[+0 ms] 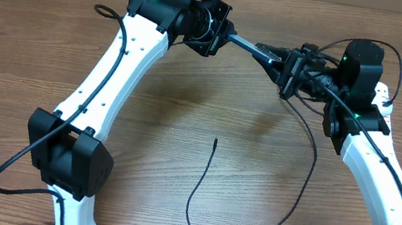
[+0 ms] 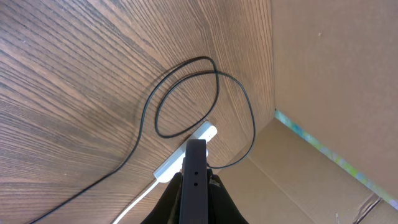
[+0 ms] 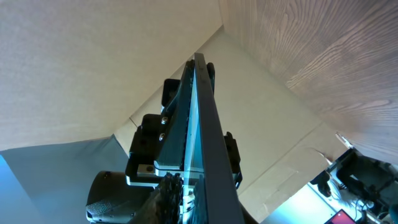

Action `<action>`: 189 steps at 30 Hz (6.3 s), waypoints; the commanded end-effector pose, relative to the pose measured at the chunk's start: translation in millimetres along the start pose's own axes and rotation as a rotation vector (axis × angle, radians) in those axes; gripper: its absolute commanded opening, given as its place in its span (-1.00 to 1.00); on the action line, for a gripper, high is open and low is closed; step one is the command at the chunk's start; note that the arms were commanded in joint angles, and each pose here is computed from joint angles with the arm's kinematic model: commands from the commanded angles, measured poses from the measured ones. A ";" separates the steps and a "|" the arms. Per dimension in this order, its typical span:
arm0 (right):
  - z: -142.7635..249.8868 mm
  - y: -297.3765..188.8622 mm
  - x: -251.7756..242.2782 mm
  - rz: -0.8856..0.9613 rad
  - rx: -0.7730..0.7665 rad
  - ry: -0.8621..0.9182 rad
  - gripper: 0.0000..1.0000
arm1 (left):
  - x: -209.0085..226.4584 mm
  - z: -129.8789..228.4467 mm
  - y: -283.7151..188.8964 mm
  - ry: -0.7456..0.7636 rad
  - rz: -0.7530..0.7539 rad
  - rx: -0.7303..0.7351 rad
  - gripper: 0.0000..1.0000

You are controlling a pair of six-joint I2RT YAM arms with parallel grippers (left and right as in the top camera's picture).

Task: Plug charger to phone and switch on socket
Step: 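Carry the phone with the left gripper to the upper left, bottom down, then move the right gripper over the black cable's plug end, then lower the right gripper and close it on the cable plug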

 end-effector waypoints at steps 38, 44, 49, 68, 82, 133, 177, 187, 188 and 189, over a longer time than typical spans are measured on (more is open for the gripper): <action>-31.2 -10.4 -45.8 0.221 -0.121 -0.572 1.00 | 25.0 -90.7 -76.3 0.179 0.027 0.084 -0.92; -64.0 -29.9 -83.3 0.457 -0.259 -0.729 1.00 | 30.2 -97.3 -83.7 0.497 0.045 0.094 -0.92; -85.1 -56.2 -115.0 0.676 -0.373 -0.719 1.00 | 40.0 -95.7 -84.1 0.679 0.016 0.107 -0.92; -55.2 -22.1 -178.6 0.929 -0.317 -0.936 1.00 | 12.6 -77.8 -95.5 0.981 0.266 0.196 -0.92; -53.6 18.1 -252.8 1.140 -0.232 -0.983 1.00 | 2.6 -101.5 -119.3 1.011 0.377 0.151 -0.91; -72.2 49.2 -296.4 1.552 -0.233 -0.904 0.13 | 6.1 -104.3 -117.4 0.999 0.349 0.142 -0.92; -76.5 52.6 -292.3 1.513 -0.174 -0.895 -0.89 | 8.0 -106.0 -116.5 0.993 0.333 0.135 -0.91; -78.0 50.7 -281.8 1.506 -0.178 -0.868 -0.92 | 5.6 -103.6 -118.2 0.998 0.357 0.146 -0.92; -78.5 51.3 -279.9 1.501 -0.180 -0.867 -0.92 | 3.6 -102.7 -119.4 1.000 0.370 0.149 -0.92; -79.6 53.0 -275.6 1.488 -0.185 -0.866 -0.92 | 1.0 -101.3 -120.6 0.998 0.388 0.155 -0.91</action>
Point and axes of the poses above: each gripper's point midway between its finger pads, its own y axis out along the fingers, its own x axis along the line the jaws close on, z = x × y, the point moved 2 cm from there along -y, back along the fingers
